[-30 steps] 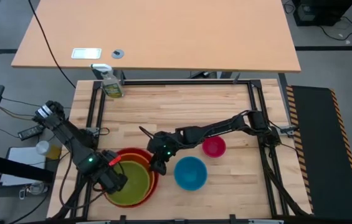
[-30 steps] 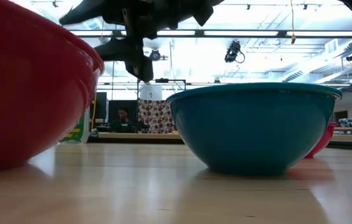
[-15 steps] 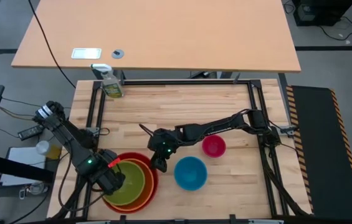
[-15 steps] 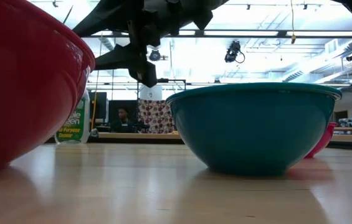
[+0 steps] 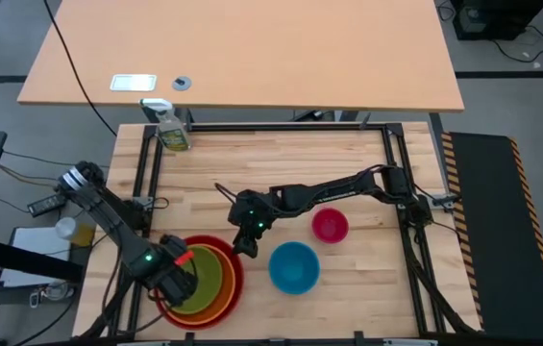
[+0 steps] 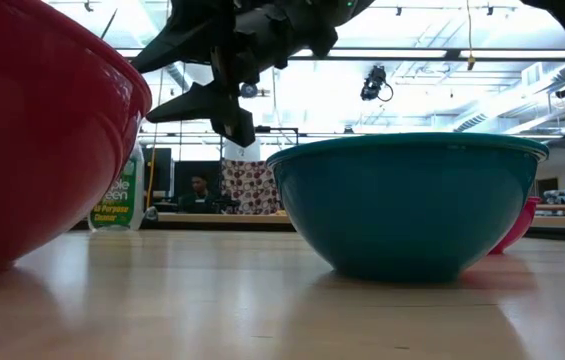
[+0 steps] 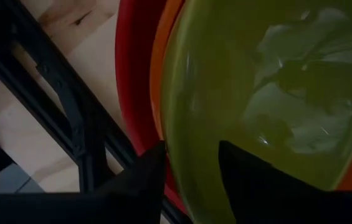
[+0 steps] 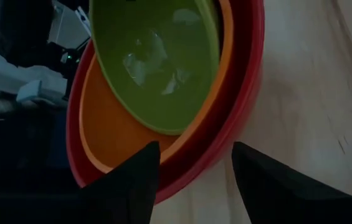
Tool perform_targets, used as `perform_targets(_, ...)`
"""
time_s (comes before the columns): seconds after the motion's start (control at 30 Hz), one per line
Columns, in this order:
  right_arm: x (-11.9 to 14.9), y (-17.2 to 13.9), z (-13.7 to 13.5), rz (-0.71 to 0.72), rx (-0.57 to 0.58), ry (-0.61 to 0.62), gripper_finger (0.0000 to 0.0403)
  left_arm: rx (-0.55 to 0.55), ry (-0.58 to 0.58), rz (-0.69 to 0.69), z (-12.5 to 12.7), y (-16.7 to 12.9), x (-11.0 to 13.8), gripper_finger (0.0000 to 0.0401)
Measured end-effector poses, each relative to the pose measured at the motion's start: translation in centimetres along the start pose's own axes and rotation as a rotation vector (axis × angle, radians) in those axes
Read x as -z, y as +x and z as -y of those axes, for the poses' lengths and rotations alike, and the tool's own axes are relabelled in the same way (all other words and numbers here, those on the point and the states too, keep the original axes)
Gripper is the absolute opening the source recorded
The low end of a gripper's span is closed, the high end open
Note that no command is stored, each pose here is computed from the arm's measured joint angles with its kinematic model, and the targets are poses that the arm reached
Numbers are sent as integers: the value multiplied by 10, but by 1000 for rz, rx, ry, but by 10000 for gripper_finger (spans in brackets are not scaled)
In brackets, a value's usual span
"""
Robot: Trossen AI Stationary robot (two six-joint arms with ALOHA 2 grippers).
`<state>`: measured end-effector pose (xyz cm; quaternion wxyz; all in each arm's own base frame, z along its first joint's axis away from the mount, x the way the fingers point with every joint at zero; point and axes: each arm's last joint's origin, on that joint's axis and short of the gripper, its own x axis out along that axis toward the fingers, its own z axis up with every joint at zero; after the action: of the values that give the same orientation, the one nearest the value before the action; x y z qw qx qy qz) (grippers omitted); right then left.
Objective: Nest bowls inside each other
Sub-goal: Stack the green bowl on top of the orange bowl
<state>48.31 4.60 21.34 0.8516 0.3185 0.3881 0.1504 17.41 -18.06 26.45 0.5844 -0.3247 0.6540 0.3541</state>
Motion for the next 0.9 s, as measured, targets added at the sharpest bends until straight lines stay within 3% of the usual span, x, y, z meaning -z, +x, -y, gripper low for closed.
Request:
perform_targets(0.3,-2,-3,4,-7,-12,2,207,-76,27,-3,-4,2,-1,167)
perform_targets(0.63,-6,-7,11,-9,-24,10,207,-87,56,7,-8,0,-2,167)
perform_targets(0.8,-9,-9,15,-12,-36,16,207,-81,197,127,-9,1,2,167)
perform_targets(0.9,-10,-11,17,-10,-37,19,204,-111,277,132,-7,4,2,167)
